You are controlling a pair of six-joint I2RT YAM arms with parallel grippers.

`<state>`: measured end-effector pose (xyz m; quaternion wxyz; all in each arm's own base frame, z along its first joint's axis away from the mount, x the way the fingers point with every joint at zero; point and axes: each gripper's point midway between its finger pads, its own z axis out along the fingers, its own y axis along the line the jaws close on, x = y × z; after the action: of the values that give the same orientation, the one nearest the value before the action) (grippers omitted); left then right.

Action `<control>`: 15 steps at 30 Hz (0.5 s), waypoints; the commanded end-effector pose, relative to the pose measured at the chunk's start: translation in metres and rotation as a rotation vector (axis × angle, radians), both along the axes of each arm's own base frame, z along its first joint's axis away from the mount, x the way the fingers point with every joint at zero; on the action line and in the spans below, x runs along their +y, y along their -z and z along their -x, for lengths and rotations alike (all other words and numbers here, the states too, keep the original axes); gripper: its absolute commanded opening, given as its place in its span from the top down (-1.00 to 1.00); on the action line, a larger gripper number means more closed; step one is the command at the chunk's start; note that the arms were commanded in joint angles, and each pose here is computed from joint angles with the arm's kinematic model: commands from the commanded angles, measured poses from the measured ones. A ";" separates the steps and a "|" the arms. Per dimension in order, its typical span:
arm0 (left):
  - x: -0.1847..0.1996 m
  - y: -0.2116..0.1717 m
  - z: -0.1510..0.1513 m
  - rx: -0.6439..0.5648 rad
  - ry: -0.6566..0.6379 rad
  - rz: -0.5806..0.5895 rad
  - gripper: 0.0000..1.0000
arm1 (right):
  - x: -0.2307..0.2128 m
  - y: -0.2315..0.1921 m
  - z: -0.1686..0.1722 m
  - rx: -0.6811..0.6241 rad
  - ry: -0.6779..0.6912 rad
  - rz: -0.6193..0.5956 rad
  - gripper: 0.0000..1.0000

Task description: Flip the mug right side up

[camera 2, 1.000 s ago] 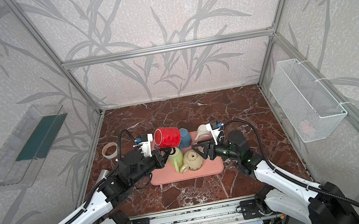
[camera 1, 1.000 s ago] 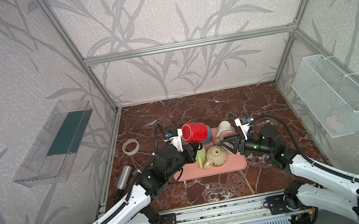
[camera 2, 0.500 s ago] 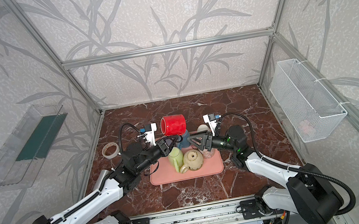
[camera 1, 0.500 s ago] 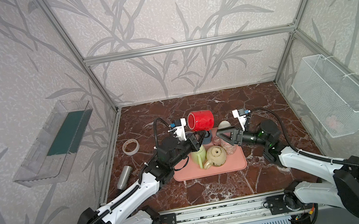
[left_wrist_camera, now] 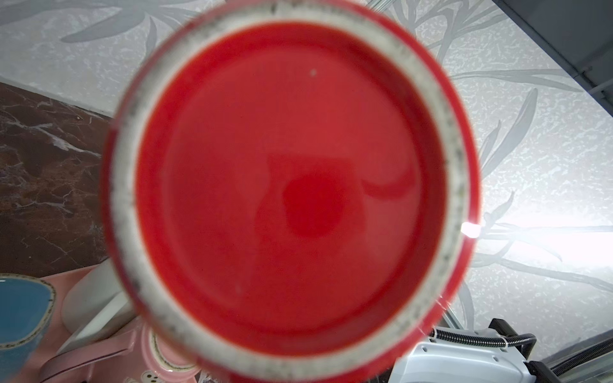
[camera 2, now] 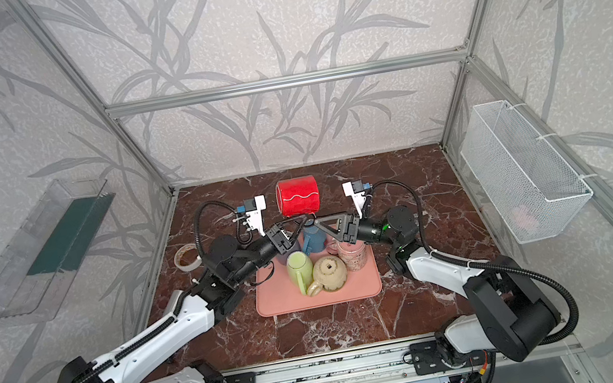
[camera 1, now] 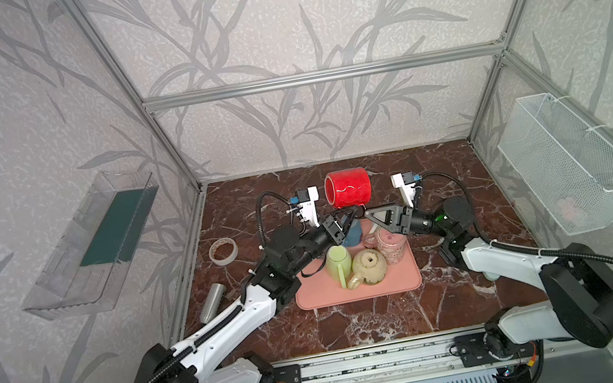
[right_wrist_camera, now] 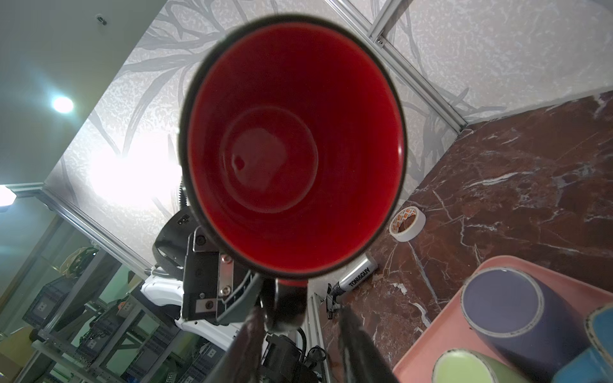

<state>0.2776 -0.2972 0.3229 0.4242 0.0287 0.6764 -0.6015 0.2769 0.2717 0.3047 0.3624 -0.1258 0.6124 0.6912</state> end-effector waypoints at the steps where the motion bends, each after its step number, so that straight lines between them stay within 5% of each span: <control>1: 0.001 -0.058 0.010 -0.142 0.035 0.127 1.00 | -0.003 -0.029 0.004 -0.074 -0.026 -0.060 0.27; 15: -0.015 -0.052 0.008 -0.144 0.103 0.164 1.00 | -0.001 -0.036 0.000 -0.064 -0.054 -0.113 0.49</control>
<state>0.2843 -0.3119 0.3205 0.4109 0.0355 0.6616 -0.6263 0.2828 0.2737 0.3113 0.3417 -0.1162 0.5940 0.7190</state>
